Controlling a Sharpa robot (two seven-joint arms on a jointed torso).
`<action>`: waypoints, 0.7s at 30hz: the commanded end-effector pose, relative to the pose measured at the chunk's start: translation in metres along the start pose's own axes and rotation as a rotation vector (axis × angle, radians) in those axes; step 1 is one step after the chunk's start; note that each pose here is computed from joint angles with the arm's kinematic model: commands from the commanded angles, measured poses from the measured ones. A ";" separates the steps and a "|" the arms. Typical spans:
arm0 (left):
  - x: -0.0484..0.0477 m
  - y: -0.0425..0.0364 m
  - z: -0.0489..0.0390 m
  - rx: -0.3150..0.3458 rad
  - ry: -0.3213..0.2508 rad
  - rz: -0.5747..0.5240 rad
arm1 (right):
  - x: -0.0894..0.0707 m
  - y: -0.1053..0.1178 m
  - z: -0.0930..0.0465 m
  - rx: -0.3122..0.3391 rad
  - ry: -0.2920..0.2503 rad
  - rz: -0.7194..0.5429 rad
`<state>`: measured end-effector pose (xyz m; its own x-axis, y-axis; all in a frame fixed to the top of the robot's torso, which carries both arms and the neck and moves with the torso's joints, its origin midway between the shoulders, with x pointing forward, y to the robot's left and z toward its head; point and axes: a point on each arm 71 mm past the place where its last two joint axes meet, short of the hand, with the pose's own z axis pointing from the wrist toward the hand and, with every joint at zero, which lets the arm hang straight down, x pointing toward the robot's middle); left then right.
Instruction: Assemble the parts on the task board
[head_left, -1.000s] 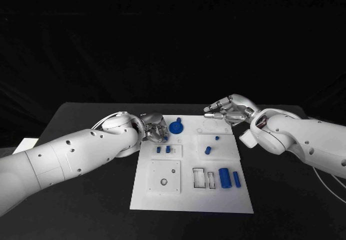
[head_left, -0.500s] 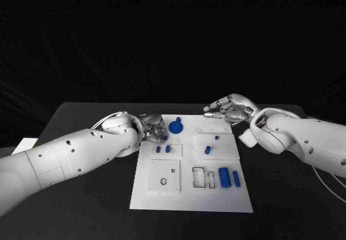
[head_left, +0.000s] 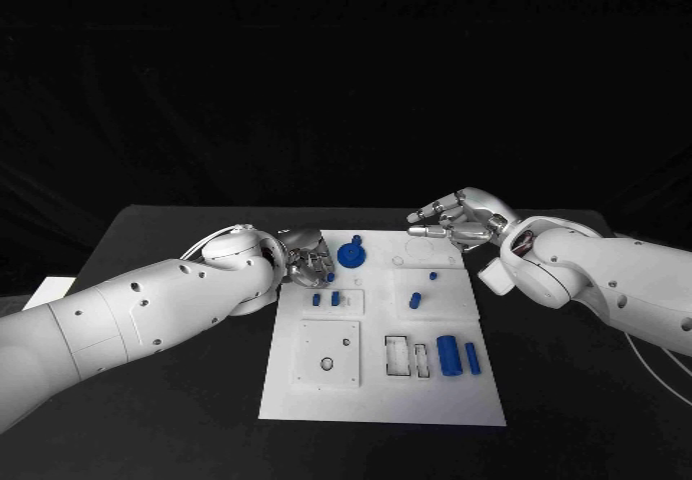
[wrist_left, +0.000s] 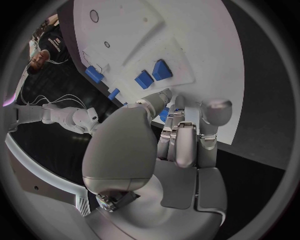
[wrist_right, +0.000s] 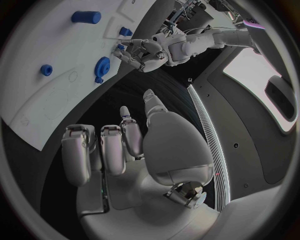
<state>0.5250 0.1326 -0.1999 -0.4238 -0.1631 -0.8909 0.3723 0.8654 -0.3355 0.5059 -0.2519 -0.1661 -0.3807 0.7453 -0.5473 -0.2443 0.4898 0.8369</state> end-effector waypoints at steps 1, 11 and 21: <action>0.0005 0.0038 -0.0008 -0.015 0.002 0.007 | 0.000 -0.001 0.000 -0.002 0.002 -0.005; -0.0106 0.0181 -0.0119 0.028 -0.093 -0.142 | -0.009 -0.009 -0.005 0.030 -0.005 -0.143; -0.0330 0.0485 -0.0405 0.163 -0.308 -0.991 | -0.008 -0.009 -0.016 0.065 0.066 -0.611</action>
<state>0.5227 0.1944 -0.1844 -0.4341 -0.6541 -0.6194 0.2043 0.5982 -0.7749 0.4990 -0.2709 -0.1666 -0.3033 0.5105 -0.8046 -0.3333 0.7343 0.5914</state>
